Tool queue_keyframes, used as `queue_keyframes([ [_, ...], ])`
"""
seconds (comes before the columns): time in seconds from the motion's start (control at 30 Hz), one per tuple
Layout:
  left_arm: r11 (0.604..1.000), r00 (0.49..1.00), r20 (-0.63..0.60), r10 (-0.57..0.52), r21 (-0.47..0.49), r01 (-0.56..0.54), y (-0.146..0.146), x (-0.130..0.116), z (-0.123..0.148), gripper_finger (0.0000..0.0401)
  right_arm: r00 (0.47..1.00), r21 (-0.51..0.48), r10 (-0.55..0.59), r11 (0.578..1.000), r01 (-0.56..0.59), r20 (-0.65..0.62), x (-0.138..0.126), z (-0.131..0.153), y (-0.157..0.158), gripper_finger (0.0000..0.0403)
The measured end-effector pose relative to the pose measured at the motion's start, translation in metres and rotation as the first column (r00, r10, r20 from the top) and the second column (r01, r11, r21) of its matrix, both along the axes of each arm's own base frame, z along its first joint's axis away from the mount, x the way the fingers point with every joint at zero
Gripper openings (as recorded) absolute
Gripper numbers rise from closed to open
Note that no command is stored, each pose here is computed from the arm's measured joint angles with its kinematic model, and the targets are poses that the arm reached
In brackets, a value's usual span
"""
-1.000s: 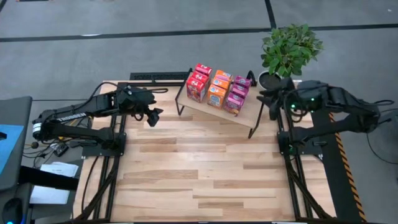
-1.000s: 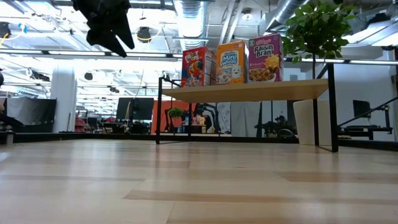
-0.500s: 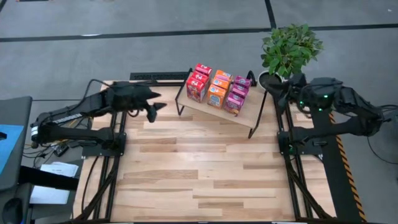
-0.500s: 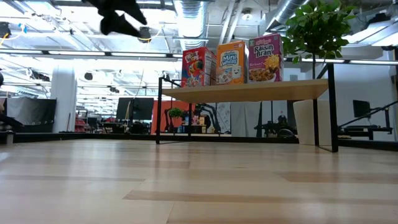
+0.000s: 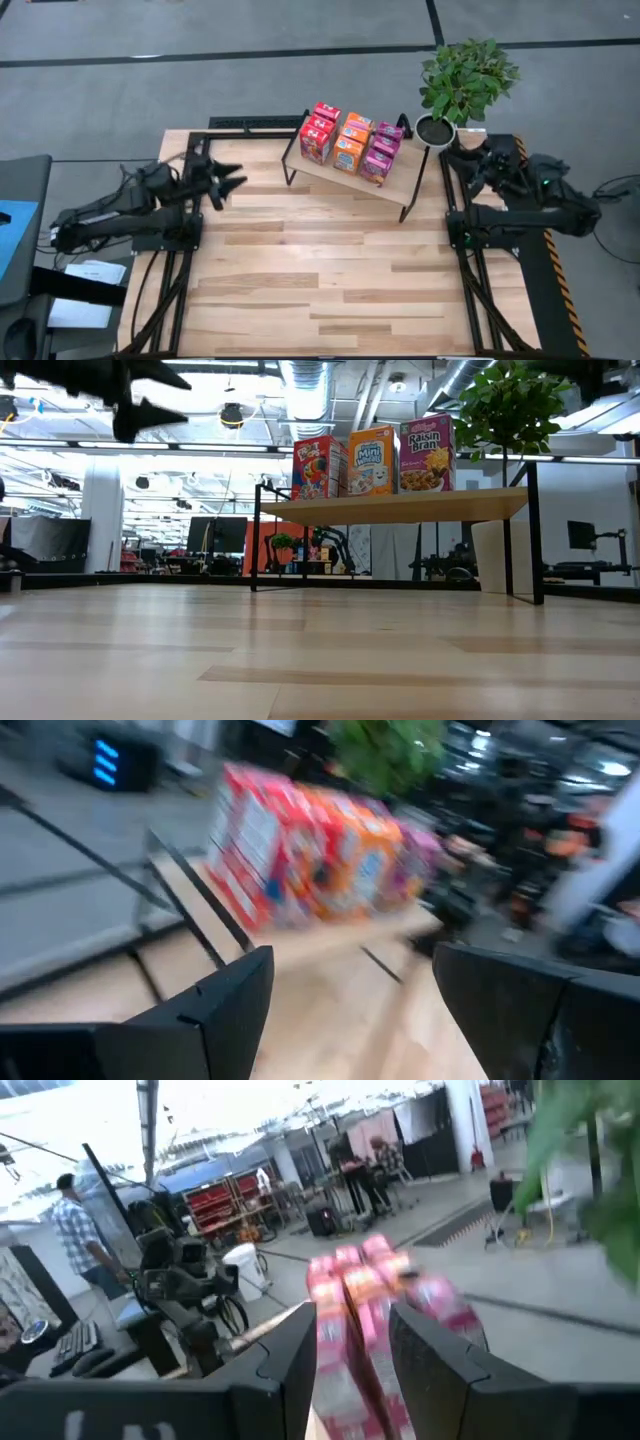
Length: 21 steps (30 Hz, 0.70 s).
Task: Stack cereal on shelf
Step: Return to Home Position
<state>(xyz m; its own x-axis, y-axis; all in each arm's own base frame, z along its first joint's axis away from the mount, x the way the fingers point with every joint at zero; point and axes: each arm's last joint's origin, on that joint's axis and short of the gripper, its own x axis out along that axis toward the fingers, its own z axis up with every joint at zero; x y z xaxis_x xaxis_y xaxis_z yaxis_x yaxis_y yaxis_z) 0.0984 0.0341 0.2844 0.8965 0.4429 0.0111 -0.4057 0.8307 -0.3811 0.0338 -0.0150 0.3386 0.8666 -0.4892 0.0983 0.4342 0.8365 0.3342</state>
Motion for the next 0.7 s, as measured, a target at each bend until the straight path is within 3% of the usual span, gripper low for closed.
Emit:
queue_keyframes([
  [0.13, 0.992, 0.992, 0.054, -0.115, -0.042, 0.118, -0.007, 0.006, -0.039, 0.0266, 1.0, 0.06, 0.007, 0.998, -0.008, 0.006, 0.0, -0.038, 0.0, 0.0156],
  [0.33, 0.988, 0.987, 0.1, -0.13, -0.071, 0.137, -0.017, 0.015, -0.08, 0.0266, 0.995, 0.123, 0.094, 0.988, -0.09, -0.033, 0.024, -0.09, 0.0, 0.0156],
  [0.47, 0.985, 0.99, 0.063, -0.129, -0.111, 0.135, -0.027, 0.016, -0.099, 0.0266, 0.985, 0.129, 0.17, 0.977, -0.167, -0.008, 0.043, -0.116, 0.001, 0.0151],
  [0.57, 0.984, 0.991, 0.041, -0.128, -0.117, 0.132, -0.033, 0.016, -0.104, 0.0266, 0.984, 0.109, 0.172, 0.978, -0.177, 0.053, 0.049, -0.128, 0.0, 0.0146],
  [0.7, 0.986, 0.993, 0.031, -0.116, -0.119, 0.119, -0.041, 0.015, -0.109, 0.0266, 0.986, 0.117, 0.168, 0.979, -0.169, 0.021, 0.055, -0.146, -0.001, 0.0141],
])
